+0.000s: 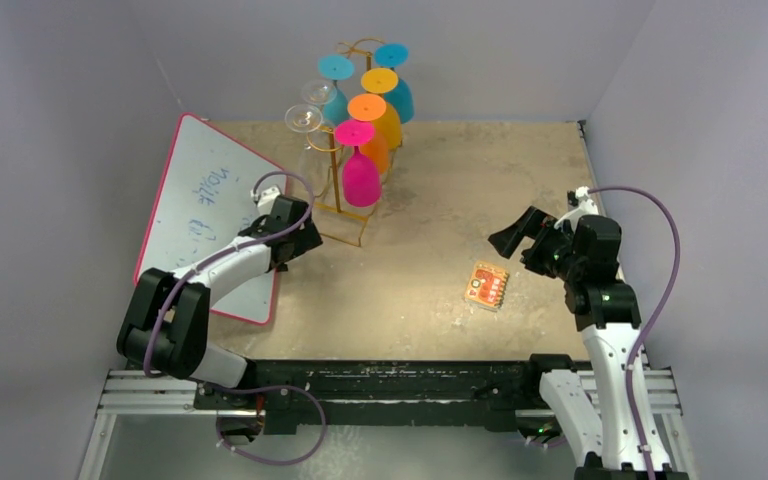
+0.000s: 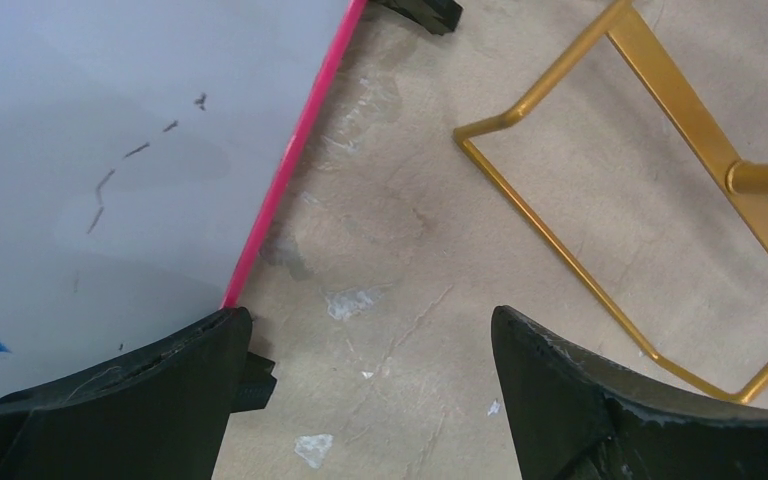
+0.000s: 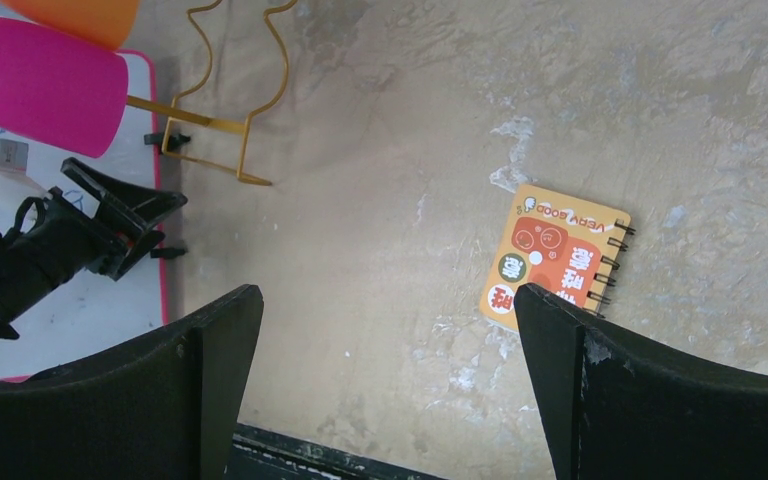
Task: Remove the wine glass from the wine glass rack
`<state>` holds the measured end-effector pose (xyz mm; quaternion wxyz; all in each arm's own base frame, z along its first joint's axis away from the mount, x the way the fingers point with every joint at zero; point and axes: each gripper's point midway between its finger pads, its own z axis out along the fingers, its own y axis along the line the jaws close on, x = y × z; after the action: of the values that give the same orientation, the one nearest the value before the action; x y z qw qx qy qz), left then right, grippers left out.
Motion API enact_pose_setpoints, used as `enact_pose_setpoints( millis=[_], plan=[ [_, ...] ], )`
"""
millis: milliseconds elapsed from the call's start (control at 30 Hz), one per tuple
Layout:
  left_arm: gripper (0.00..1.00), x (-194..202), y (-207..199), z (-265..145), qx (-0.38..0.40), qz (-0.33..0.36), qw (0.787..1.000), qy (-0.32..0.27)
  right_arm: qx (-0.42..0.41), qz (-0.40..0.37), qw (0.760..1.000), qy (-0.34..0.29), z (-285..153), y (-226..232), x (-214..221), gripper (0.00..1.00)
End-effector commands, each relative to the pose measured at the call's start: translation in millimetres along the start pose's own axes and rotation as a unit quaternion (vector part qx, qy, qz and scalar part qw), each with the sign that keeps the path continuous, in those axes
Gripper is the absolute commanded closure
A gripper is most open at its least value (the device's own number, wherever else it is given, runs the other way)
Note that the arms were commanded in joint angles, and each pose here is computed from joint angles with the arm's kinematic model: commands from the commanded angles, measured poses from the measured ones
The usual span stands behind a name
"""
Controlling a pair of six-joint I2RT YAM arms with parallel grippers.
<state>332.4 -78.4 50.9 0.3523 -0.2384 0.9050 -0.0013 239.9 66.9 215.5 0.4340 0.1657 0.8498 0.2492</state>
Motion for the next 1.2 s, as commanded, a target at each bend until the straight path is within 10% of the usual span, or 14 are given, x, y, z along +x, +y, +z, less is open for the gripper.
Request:
enact_pose_setpoints(
  millis=[0,1167],
  plan=[
    [0.09,-9.2,-20.8,-7.8,0.057,0.011,0.998,0.004,-0.008,-0.005,1.000,-0.014,-0.3,4.5,-6.0,0.00],
    [0.23,-43.6,50.3,38.0,-0.062,-0.013,0.998,0.030,0.006,-0.010,1.000,-0.014,-7.6,-0.4,-2.4,0.00]
  ],
)
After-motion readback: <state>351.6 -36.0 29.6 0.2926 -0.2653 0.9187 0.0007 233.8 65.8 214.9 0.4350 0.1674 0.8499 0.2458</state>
